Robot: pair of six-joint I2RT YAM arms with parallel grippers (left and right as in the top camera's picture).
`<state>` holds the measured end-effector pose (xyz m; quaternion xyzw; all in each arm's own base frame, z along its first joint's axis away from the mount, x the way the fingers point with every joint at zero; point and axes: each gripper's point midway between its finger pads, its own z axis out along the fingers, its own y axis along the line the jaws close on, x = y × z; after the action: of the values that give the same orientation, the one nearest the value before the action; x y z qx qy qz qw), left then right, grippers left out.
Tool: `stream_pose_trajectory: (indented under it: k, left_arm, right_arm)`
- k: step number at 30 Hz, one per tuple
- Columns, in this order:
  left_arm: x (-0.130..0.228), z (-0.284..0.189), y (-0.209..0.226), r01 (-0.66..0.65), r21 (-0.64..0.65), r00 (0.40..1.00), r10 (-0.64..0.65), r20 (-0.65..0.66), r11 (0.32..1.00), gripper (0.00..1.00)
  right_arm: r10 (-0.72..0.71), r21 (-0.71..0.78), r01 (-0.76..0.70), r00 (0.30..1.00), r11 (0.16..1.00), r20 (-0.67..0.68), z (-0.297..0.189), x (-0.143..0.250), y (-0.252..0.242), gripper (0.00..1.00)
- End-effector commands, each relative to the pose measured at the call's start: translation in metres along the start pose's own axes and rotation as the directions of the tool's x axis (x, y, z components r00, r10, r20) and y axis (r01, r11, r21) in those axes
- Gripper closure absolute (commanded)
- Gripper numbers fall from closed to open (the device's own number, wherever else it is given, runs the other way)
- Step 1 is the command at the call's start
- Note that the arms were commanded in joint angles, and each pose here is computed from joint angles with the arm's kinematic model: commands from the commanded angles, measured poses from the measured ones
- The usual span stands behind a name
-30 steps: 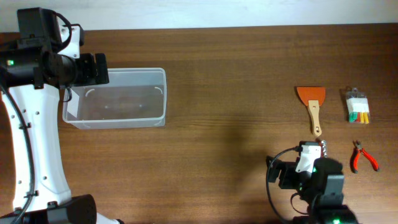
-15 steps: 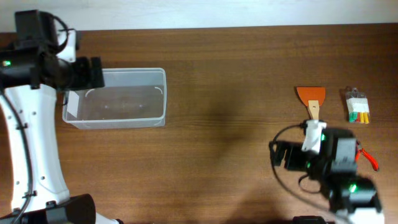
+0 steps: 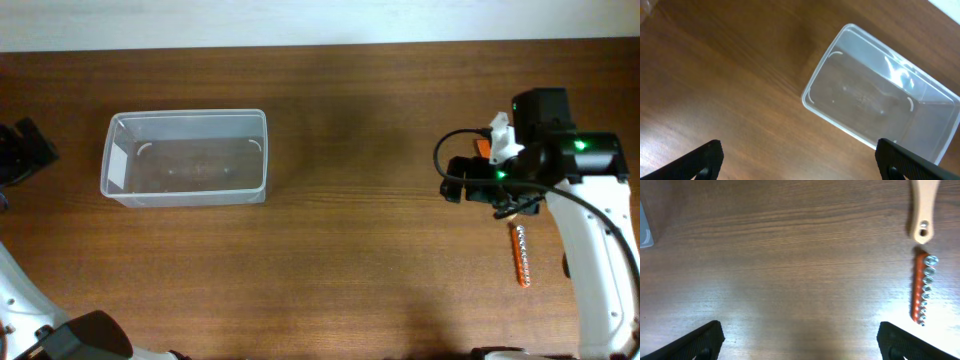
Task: Pack container
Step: 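Move the left gripper over the clear container's left wall, then lower the left gripper and pinch the container's left wall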
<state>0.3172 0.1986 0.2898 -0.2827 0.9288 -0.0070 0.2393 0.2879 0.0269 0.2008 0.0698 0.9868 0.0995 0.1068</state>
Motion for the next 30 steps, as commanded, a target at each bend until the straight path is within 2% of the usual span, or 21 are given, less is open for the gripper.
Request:
stream_pose_trajectory:
  k: [1,4,10,13,17,20,23,27,30]
  left_arm:
    - [-0.002,-0.008,-0.016,-0.079,0.093,0.997,0.077,0.028,0.993,0.01]
    - [-0.003,0.0,-0.031,-0.271,0.129,0.963,0.268,0.038,0.954,0.01]
    - [0.004,0.028,-0.059,-0.432,0.189,0.898,0.441,-0.005,0.882,0.01]
    - [0.01,0.055,-0.078,-0.546,0.207,0.823,0.566,-0.048,0.812,0.01]
    - [0.009,0.083,-0.068,-0.591,0.111,0.787,0.601,-0.14,0.799,0.01]
    - [0.008,0.096,-0.062,-0.599,0.084,0.777,0.603,-0.178,0.796,0.01]
    - [-0.004,0.106,-0.055,-0.606,0.033,0.781,0.602,-0.163,0.795,0.01]
    - [-0.023,0.118,-0.054,-0.605,0.0,0.791,0.601,-0.113,0.796,0.01]
    - [-0.025,0.13,-0.055,-0.605,0.004,0.791,0.601,-0.115,0.796,0.01]
  right_arm:
    - [-0.095,-0.038,0.095,0.995,0.995,0.019,0.002,-0.006,0.027,0.02]
    - [-0.227,-0.055,0.23,0.972,0.972,0.055,0.008,-0.005,0.067,0.01]
    - [-0.364,0.027,0.363,0.926,0.931,0.102,0.026,0.006,0.128,0.01]
    - [-0.386,0.035,0.384,0.921,0.923,0.058,0.051,0.018,0.154,0.01]
    - [-0.401,0.068,0.401,0.916,0.914,-0.013,0.077,0.025,0.155,0.01]
    - [-0.399,0.083,0.401,0.916,0.912,-0.047,0.088,0.026,0.152,0.01]
    - [-0.396,0.114,0.398,0.917,0.91,-0.044,0.092,0.023,0.148,0.01]
    - [-0.354,0.232,0.344,0.935,0.91,0.004,0.089,0.008,0.132,0.01]
    - [-0.354,0.24,0.342,0.935,0.909,0.007,0.089,0.007,0.131,0.01]
